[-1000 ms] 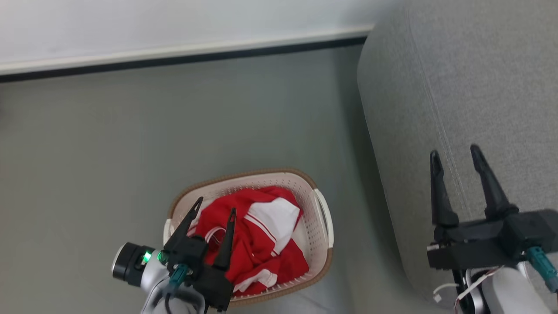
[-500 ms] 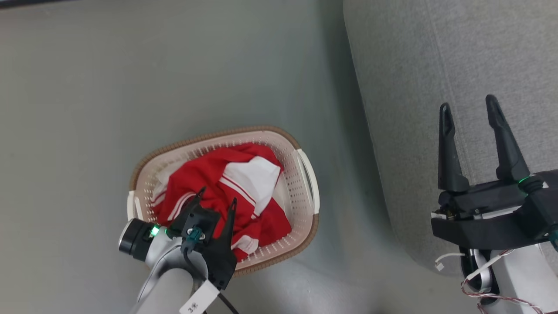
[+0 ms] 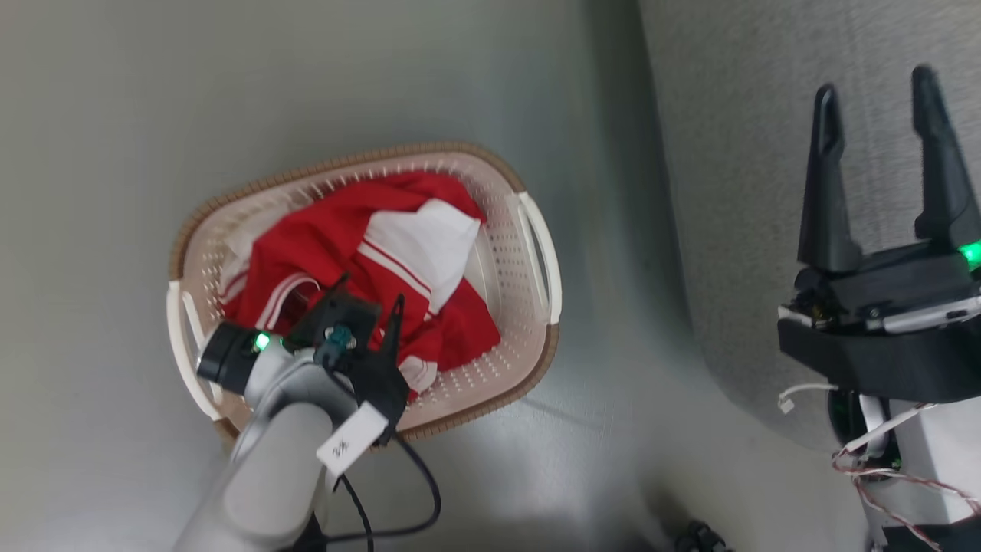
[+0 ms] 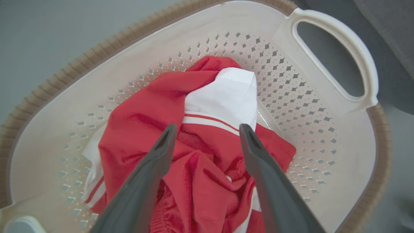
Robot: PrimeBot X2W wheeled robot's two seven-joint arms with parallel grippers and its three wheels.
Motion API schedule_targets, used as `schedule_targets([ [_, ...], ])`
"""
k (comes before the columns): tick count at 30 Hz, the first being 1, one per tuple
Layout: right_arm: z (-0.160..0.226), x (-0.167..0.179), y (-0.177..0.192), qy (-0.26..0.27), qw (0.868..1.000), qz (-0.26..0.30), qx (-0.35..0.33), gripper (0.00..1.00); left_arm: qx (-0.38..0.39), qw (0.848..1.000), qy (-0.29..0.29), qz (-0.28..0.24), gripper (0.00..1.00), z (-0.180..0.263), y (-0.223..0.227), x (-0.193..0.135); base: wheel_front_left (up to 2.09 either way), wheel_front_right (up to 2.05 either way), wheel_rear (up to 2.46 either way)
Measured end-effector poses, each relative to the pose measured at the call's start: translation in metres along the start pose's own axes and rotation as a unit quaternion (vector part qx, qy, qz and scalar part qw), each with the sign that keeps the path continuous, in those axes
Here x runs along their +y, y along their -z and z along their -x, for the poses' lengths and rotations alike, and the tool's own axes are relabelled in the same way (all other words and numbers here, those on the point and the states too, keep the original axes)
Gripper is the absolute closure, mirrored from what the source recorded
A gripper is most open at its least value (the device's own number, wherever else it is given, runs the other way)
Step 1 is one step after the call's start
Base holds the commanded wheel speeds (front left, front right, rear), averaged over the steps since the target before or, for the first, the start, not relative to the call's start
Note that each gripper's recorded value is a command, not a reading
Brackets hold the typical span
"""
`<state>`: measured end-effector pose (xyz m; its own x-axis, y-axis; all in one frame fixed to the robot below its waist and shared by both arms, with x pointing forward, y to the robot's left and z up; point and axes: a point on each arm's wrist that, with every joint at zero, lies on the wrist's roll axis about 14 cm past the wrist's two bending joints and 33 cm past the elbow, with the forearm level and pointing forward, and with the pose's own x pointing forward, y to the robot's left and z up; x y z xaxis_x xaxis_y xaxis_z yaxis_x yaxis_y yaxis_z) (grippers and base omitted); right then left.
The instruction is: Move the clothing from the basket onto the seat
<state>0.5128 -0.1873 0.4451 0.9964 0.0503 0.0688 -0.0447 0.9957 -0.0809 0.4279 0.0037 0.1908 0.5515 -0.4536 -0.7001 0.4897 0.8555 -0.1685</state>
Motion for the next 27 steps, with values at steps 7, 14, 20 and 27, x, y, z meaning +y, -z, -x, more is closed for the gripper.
schedule_targets([
  [7,-0.01,0.004,0.041,-0.004,0.999,-0.002,0.033,0.0,0.058,0.998,0.01,0.012,0.0,-0.021,0.043,0.002,0.0,0.0,0.0],
  [14,-0.016,0.014,0.054,-0.012,0.999,-0.012,0.039,0.0,0.09,0.996,0.0,0.015,0.0,-0.022,0.065,0.009,0.0,0.0,0.0],
  [20,-0.018,0.016,0.058,-0.015,0.999,-0.014,0.042,0.0,0.105,0.994,-0.004,0.013,1.0,-0.022,0.074,0.011,0.0,0.0,0.0],
  [27,-0.015,0.017,0.061,-0.015,0.998,-0.015,0.053,0.0,0.089,0.996,-0.001,0.01,1.0,-0.02,0.067,0.01,0.0,0.0,0.0],
])
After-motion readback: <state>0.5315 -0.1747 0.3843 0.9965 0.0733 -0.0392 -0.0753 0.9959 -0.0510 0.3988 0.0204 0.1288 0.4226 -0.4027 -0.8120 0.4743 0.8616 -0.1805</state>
